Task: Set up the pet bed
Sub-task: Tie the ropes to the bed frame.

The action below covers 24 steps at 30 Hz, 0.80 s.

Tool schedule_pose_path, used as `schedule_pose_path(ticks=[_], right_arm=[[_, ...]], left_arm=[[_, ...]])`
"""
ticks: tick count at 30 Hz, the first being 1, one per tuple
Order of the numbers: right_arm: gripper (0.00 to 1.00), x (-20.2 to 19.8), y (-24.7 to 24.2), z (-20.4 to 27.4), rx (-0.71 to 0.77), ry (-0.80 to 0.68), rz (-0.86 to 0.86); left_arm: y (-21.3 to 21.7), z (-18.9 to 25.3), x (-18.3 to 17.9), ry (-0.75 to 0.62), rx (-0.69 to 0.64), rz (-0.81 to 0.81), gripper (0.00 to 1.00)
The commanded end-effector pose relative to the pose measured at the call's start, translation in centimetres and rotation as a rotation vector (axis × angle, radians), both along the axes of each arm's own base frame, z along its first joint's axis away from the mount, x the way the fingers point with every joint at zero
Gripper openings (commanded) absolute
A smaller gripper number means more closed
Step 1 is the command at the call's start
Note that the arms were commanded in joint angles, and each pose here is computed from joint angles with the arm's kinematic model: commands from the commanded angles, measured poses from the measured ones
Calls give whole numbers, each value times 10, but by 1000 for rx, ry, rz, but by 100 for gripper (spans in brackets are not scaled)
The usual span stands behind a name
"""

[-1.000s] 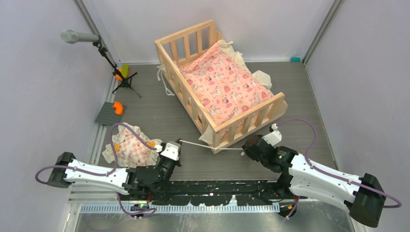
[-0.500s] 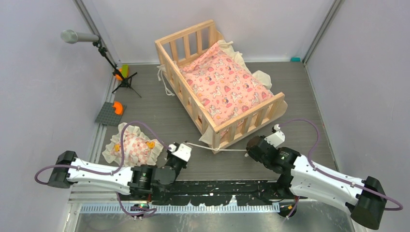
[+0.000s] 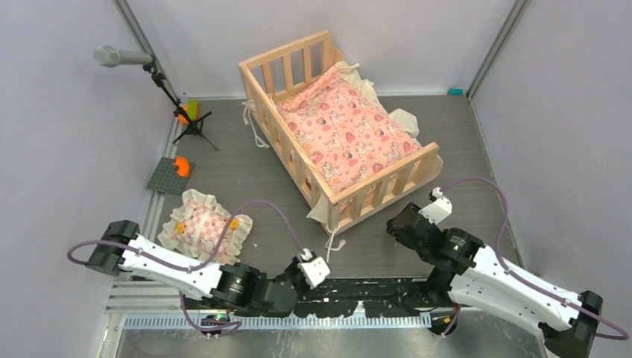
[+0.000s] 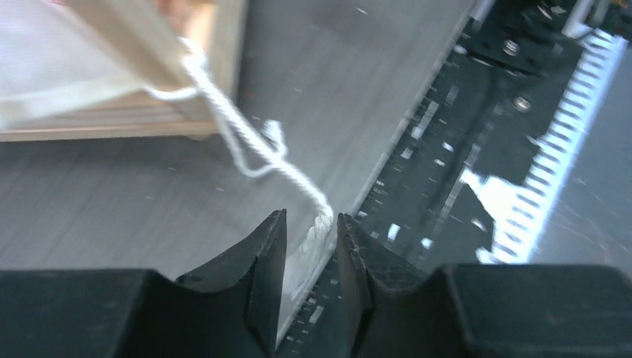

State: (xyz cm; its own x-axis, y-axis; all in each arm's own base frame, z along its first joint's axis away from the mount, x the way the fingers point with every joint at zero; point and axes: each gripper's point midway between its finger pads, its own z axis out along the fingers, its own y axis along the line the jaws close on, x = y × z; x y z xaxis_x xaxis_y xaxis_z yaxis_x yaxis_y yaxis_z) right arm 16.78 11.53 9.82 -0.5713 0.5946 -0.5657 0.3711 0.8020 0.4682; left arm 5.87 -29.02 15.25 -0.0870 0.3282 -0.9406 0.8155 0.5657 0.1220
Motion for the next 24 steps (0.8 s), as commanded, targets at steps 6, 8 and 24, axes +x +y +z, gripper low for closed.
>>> schedule_pose_path(ticks=[6, 8, 24], right_arm=[[49, 3, -33, 49, -61, -109, -54], [50, 2, -37, 58, -75, -130, -43], [50, 14, -58, 228, -214, -329, 27]], left_arm=[[-18, -5, -47, 111, 22, -88, 91], [-17, 3, -45, 107, 5, -75, 94], [23, 199, 80, 62, -382, 416, 94]])
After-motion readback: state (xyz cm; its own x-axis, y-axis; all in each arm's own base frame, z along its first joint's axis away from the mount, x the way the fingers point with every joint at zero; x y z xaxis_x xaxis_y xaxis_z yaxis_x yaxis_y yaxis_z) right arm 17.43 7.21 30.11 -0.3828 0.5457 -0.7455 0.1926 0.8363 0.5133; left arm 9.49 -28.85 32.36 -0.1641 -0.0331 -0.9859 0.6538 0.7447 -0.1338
